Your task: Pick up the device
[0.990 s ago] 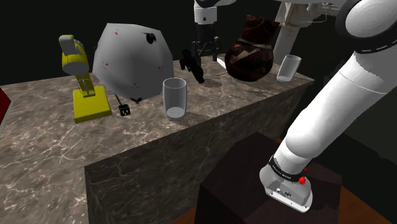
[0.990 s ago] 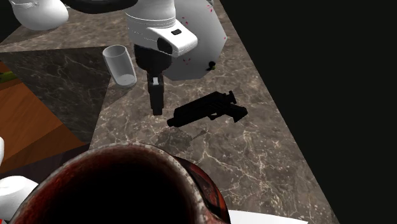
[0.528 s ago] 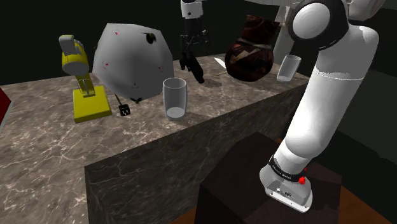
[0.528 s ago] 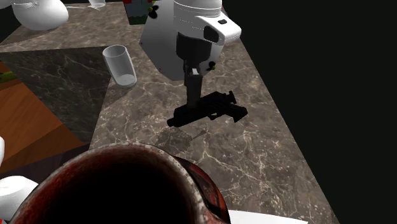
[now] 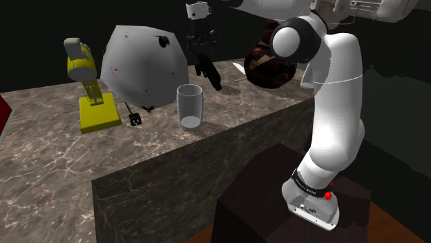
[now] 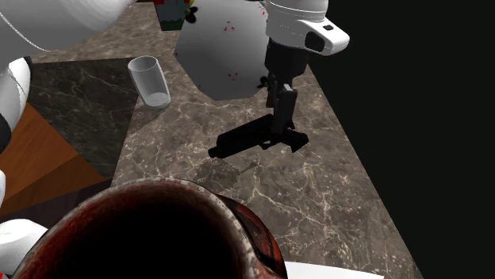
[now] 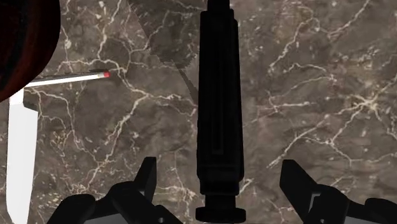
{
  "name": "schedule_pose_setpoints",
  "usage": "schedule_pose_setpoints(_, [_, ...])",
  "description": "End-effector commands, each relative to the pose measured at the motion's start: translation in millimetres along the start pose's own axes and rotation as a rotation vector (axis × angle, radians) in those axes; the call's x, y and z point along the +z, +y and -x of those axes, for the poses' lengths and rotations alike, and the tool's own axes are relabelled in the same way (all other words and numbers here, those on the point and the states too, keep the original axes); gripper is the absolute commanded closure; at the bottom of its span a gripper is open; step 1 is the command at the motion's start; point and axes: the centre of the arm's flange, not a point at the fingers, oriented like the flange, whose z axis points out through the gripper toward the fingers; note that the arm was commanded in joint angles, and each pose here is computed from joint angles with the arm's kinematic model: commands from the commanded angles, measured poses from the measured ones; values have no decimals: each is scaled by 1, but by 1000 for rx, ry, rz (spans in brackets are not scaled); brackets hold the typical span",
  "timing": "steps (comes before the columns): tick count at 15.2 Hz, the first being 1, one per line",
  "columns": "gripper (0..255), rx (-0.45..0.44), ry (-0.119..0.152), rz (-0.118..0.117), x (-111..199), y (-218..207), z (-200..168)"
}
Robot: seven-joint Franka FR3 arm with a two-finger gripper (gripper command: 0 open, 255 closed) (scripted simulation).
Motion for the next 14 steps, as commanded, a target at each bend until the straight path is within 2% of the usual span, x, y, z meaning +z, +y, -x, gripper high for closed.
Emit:
schedule_pose_setpoints(1, [0,2,1,0,9,-2,-3])
schedule_pose_setpoints(4, [0,2,1,0,24,-4,-5])
schedule_pose_setpoints(7, [0,2,1,0,27,-5,-5])
schedule_pose_setpoints(8, [255,2,1,0,28,-5,-6])
schedule_pose_setpoints(14, [255,2,1,0,28,-5,-6])
